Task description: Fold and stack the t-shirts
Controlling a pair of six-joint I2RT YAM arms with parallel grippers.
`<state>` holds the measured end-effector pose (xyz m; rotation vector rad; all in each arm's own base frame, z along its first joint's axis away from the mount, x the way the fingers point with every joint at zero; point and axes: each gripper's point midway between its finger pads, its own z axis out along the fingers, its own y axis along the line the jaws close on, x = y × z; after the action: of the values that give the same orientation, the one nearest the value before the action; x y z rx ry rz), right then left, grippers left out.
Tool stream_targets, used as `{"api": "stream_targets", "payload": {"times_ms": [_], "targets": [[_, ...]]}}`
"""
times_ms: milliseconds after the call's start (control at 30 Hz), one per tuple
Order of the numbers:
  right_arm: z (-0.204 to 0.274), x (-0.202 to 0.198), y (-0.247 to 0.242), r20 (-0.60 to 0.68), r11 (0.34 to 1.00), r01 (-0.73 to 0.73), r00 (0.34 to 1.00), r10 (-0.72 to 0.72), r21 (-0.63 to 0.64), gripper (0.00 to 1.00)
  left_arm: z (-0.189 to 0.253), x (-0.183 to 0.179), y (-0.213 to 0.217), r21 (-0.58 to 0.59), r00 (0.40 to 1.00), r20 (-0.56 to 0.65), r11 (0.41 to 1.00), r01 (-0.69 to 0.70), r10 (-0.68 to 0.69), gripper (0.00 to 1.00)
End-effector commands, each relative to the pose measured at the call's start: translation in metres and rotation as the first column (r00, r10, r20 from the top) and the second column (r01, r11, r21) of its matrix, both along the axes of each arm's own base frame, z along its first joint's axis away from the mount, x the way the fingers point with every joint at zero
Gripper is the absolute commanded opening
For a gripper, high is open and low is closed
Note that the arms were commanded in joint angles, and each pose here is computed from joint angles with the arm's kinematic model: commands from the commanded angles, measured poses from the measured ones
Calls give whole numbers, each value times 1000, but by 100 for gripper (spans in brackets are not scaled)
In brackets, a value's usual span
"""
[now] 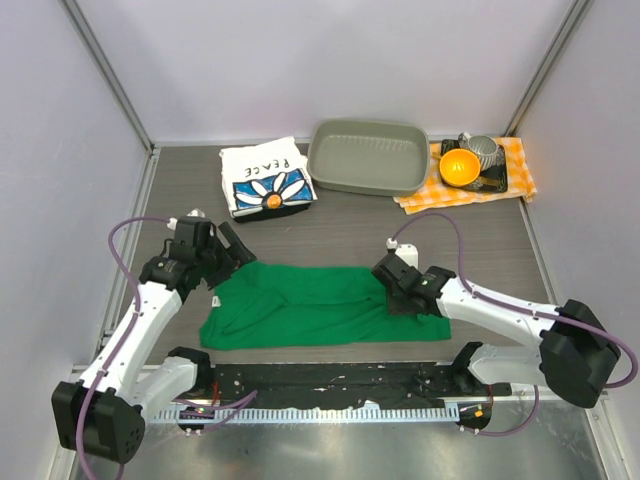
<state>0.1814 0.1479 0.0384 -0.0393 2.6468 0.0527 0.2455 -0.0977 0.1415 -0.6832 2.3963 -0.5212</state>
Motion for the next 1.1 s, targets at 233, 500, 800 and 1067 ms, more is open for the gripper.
{"api": "stream_targets", "payload": {"times_ms": [233,500,800,1067], "targets": [[89,34,-26,293,982,191,939,-181,-4,46,20,8,-3,-4,995,91,1000,27,-27,82],[73,54,-73,272,924,372,902,-336,-92,50,34,8,0,15,992,118,999,33,-34,82],[35,58,-118,182,850,521,846,-502,-76,46,25,7,0,27,994,97,999,47,-50,82],[15,59,-117,120,843,534,843,-525,-62,44,21,10,0,43,994,89,998,55,-58,82]]}}
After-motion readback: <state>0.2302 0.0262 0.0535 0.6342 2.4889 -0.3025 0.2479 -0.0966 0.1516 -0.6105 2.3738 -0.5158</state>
